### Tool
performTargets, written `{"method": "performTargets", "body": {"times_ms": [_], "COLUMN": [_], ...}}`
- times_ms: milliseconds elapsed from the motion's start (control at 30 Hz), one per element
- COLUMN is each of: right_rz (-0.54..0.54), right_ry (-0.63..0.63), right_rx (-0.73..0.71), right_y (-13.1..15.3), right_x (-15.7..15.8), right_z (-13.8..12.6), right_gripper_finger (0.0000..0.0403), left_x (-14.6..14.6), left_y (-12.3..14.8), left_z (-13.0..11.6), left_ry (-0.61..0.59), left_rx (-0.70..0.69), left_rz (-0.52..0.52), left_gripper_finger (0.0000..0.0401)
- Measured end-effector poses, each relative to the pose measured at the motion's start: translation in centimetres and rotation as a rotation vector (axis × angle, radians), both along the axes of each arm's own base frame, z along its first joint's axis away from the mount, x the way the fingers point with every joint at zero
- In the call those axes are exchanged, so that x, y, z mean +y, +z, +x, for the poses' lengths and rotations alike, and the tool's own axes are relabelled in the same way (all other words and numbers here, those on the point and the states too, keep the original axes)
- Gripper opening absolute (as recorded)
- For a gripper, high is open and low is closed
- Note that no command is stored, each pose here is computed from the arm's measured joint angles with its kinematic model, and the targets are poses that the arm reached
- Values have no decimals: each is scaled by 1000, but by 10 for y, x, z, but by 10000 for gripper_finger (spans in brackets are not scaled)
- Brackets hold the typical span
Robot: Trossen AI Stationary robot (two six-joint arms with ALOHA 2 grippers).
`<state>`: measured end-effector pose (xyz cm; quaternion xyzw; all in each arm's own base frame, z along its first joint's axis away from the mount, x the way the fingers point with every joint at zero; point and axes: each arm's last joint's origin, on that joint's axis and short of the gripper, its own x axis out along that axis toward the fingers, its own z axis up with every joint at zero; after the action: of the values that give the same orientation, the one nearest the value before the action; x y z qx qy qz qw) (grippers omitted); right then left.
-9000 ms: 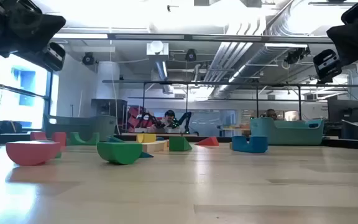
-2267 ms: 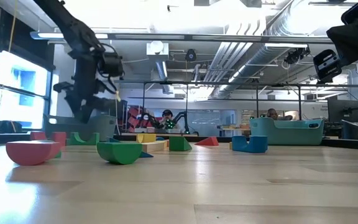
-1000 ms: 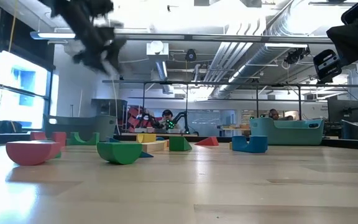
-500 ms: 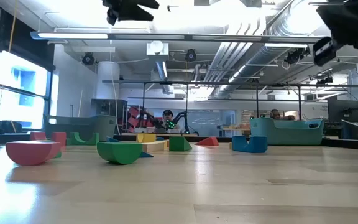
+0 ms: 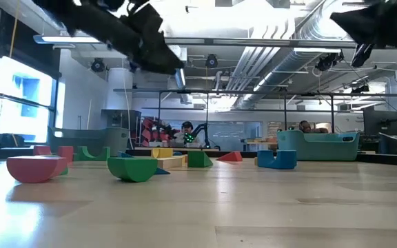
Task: Sort blocks by size
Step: Put the right yellow rectangular block into the green bin
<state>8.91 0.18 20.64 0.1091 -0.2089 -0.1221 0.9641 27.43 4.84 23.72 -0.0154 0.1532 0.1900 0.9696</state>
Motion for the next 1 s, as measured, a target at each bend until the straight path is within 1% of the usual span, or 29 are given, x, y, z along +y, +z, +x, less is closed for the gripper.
{"method": "performTargets", "body": {"times_ms": [100,200,267,367,467,567,633,733,800,867,933,1000], "right_rz": [-8,-5,-1,-1,-2,-12,-15,-4,-21,-40,-66,-118], "right_ry": [-80,-158,-172,-137,-53,69,158,292,355,389,423,478], "right_rx": [87,204,291,468,681,883,1011,1200,1274,1329,1372,1416], "right_y": [-1,-3,0,10,22,29,26,10,0,-10,-20,-27], "right_x": [-5,-13,-20,-32,-49,-70,-85,-106,-118,-129,-136,-139], "right_z": [6,15,23,39,59,82,97,116,130,144,157,170], "right_gripper_finger": [2,2,4,15,34,61,83,122,148,173,191,202], "left_x": [13,18,19,18,17,18,18,19,18,16,13,11], "left_y": [2,2,1,-2,-6,-10,-11,-11,-11,-12,-13,-13], "left_z": [3,7,10,14,17,18,19,20,20,21,21,21], "left_ry": [-87,-87,-79,-80,-62,-16,9,17,13,6,-3,-10], "left_rx": [-45,-83,-103,-122,-128,-119,-118,-127,-128,-121,-113,-108], "left_rz": [34,65,73,53,26,23,29,33,33,31,31,30], "left_gripper_finger": [200,199,199,199,199,199,199,199,199,199,199,199]}}
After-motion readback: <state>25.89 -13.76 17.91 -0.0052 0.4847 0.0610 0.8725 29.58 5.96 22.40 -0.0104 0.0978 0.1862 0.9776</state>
